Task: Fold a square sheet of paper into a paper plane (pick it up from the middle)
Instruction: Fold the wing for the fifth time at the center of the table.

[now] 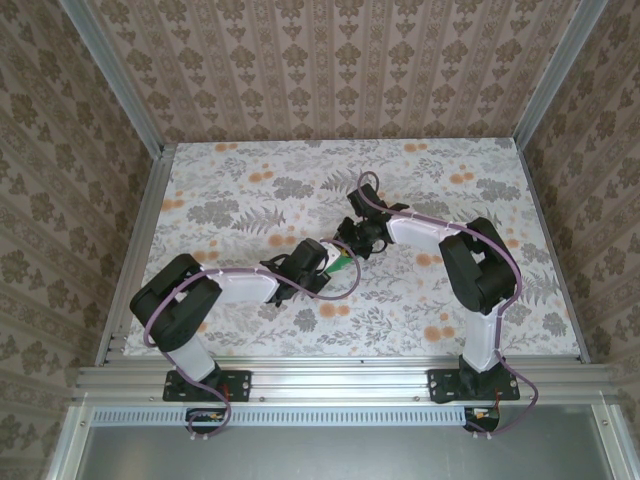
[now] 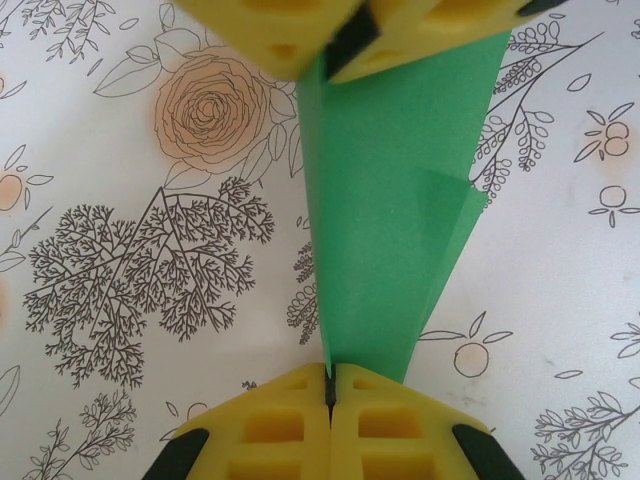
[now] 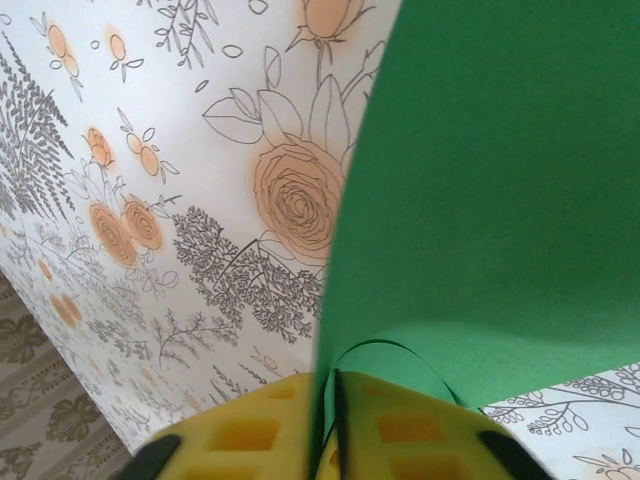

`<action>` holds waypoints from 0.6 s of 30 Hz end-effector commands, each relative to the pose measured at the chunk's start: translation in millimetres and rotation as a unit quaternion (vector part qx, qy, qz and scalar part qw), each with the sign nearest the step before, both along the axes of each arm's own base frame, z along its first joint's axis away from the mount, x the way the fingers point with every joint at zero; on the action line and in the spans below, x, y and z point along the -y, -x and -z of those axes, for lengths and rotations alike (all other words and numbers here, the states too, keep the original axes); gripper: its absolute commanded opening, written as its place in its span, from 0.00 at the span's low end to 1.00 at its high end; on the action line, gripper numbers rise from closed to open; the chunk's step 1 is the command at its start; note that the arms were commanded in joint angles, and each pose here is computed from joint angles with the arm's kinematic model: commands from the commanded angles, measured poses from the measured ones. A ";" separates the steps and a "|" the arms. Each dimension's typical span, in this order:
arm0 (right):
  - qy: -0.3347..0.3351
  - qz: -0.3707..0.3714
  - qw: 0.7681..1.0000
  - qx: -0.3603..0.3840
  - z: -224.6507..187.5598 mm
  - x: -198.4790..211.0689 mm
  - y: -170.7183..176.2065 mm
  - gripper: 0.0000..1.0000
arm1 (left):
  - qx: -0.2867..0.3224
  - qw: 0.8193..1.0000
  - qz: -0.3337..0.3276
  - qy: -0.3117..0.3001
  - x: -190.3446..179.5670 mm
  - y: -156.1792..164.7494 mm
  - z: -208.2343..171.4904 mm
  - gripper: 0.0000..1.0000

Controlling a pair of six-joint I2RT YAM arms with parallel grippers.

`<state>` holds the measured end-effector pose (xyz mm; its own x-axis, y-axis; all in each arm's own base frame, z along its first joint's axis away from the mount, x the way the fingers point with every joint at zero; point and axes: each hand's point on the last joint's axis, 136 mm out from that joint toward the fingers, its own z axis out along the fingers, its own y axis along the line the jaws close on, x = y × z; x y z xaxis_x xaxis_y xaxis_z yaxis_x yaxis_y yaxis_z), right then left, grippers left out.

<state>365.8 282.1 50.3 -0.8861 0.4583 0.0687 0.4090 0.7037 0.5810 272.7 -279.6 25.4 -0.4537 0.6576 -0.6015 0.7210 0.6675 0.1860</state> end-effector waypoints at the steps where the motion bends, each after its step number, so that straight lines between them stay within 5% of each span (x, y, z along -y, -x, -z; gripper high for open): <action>1: 0.008 -0.002 1.000 -0.003 0.3 6.8 9.3 0.06 | -0.004 1.000 -0.004 -0.009 -0.1 -0.4 2.7 0.00; 4: 0.007 -0.008 1.000 0.008 2.2 8.9 8.6 0.01 | -0.020 1.000 -0.016 0.002 -1.2 2.1 1.4 0.08; 9: -0.015 -0.029 0.998 0.053 -4.2 6.7 2.9 0.01 | -0.085 0.993 -0.034 0.078 0.1 12.7 -14.3 0.45; 12: -0.039 -0.048 0.995 0.079 -9.8 3.5 0.6 0.02 | -0.122 0.980 -0.030 0.152 1.3 21.3 -32.8 0.59; 18: -0.070 -0.097 0.985 0.121 -17.0 -1.5 3.3 0.03 | -0.210 0.937 -0.049 0.277 -3.6 25.0 -49.6 0.66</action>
<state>361.2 275.7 46.5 -0.9345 0.3550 -0.0271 0.2434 0.6925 0.6791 266.6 -265.3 71.5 -0.6777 0.3193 -0.6624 0.6228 0.7282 -0.2861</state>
